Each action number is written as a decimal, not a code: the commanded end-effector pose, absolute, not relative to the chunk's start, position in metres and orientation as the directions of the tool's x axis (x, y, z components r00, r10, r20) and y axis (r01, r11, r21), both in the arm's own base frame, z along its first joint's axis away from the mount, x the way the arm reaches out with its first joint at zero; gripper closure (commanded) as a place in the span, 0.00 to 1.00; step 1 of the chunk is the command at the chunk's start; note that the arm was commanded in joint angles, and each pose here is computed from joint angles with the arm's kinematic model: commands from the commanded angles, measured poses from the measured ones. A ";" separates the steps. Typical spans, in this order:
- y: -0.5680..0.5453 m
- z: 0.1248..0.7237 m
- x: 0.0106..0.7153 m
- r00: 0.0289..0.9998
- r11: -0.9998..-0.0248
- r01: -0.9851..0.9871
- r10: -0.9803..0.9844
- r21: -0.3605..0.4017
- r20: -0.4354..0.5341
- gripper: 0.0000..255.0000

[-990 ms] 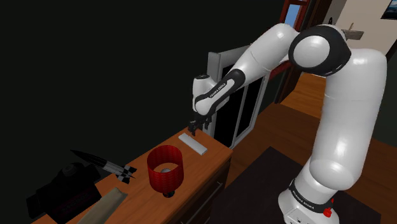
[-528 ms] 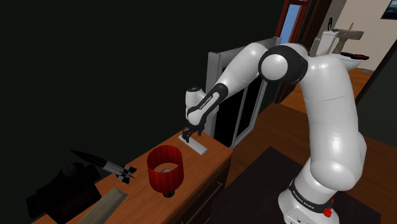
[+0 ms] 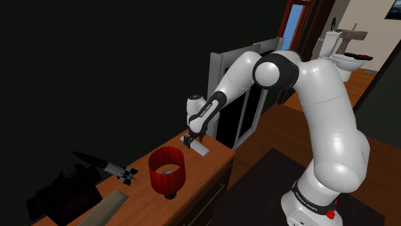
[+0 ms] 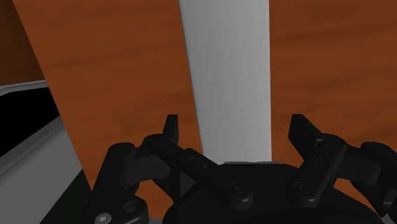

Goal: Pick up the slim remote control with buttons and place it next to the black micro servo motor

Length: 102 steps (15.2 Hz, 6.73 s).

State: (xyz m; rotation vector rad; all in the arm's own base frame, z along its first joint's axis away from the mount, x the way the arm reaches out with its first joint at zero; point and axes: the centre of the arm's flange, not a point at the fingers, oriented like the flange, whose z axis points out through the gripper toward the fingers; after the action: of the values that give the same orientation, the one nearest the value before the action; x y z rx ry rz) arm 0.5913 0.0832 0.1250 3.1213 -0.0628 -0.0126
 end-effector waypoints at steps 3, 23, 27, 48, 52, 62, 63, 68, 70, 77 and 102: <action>0.083 0.123 0.592 0.999 -0.999 -0.040 -0.040 0.020 -0.007 0.00; 0.083 0.160 0.592 0.999 -0.999 -0.040 -0.040 0.020 -0.007 1.00; 0.083 0.181 0.592 0.999 -0.999 -0.040 -0.040 0.020 -0.007 1.00; 0.083 0.292 0.592 0.999 -0.999 -0.040 -0.040 0.020 -0.007 1.00; 0.083 0.313 0.592 0.999 -0.999 -0.040 -0.040 0.020 -0.007 1.00; 0.083 0.366 0.592 0.999 -0.999 -0.040 -0.040 0.020 -0.007 1.00; 0.083 0.371 0.592 0.999 -0.999 -0.040 -0.040 0.020 -0.007 1.00; 0.083 0.397 0.592 0.999 -0.999 -0.040 -0.040 0.020 -0.007 1.00; 0.083 0.408 0.592 0.999 -0.999 -0.040 -0.040 0.020 -0.007 1.00; 0.148 0.415 0.577 0.999 -0.999 -0.040 -0.040 0.020 -0.007 1.00; 0.470 0.415 0.505 0.999 -0.999 -0.040 -0.040 0.020 -0.007 1.00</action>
State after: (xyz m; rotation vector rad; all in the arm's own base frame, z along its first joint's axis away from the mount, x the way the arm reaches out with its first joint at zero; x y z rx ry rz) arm 0.5076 0.4566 0.4130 3.1209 -0.0606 -0.0123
